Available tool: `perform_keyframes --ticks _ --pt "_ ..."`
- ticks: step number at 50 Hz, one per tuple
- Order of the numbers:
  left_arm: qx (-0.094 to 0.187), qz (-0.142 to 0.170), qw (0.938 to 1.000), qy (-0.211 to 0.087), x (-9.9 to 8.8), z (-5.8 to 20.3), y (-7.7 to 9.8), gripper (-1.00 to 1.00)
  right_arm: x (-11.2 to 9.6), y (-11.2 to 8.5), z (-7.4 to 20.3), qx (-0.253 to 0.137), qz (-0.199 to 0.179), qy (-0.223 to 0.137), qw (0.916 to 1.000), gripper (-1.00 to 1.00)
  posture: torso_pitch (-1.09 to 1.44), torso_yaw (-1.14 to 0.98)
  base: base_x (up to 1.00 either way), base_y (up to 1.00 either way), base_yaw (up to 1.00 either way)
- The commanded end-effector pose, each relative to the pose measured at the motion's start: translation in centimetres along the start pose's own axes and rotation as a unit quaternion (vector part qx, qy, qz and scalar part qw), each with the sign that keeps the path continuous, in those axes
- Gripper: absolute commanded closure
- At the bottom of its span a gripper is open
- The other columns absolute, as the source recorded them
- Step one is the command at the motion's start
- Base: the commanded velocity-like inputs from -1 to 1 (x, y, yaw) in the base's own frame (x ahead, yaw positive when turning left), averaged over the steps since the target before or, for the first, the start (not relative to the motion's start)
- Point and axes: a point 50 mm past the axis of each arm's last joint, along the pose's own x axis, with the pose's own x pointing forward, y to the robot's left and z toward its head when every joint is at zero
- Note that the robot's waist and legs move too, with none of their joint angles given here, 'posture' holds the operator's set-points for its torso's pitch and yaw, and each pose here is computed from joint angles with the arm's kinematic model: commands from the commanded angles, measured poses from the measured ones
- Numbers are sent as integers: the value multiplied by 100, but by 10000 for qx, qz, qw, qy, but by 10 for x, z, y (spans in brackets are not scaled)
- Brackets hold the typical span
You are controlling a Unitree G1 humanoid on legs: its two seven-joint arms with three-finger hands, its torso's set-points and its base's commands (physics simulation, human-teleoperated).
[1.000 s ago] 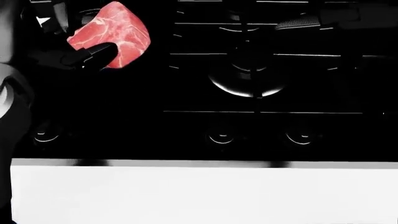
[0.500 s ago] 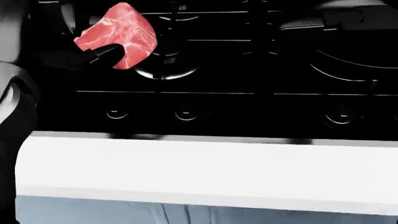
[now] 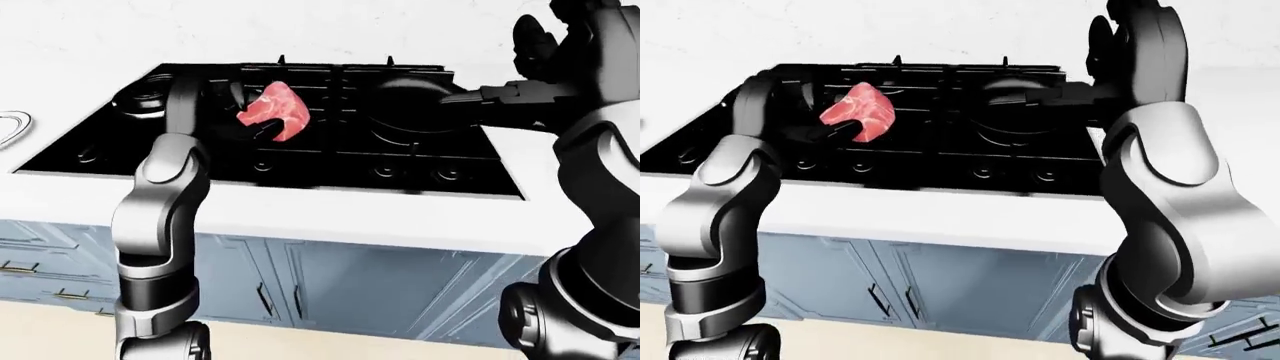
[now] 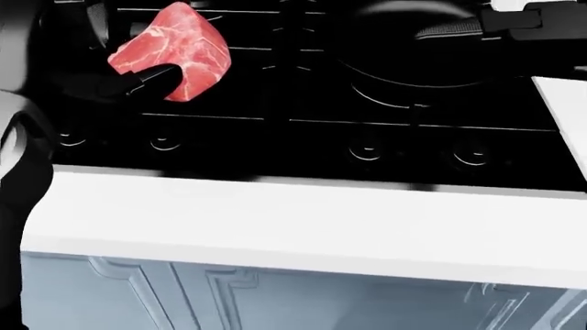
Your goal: Pick the steak from the plate and place it in the pan.
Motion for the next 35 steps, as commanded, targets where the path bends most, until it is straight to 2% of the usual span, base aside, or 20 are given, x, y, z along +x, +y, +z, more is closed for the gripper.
perform_keyframes --ticks 1,15,26,35 --pt "28 114 9983 -572 -3 23 4 100 -2 2 13 27 57 -426 9991 -100 0 0 0 0 0" --pt "26 120 9983 -574 -3 22 5 100 -2 0 16 1 -9 -507 9987 -100 0 0 0 0 -1" --pt "28 119 9983 -575 -3 23 5 100 -2 0 16 3 -28 -514 9987 -100 0 0 0 0 -96" --pt "23 123 9982 -588 -4 24 6 100 -2 0 16 -36 -52 -533 9986 -100 0 0 0 0 -1"
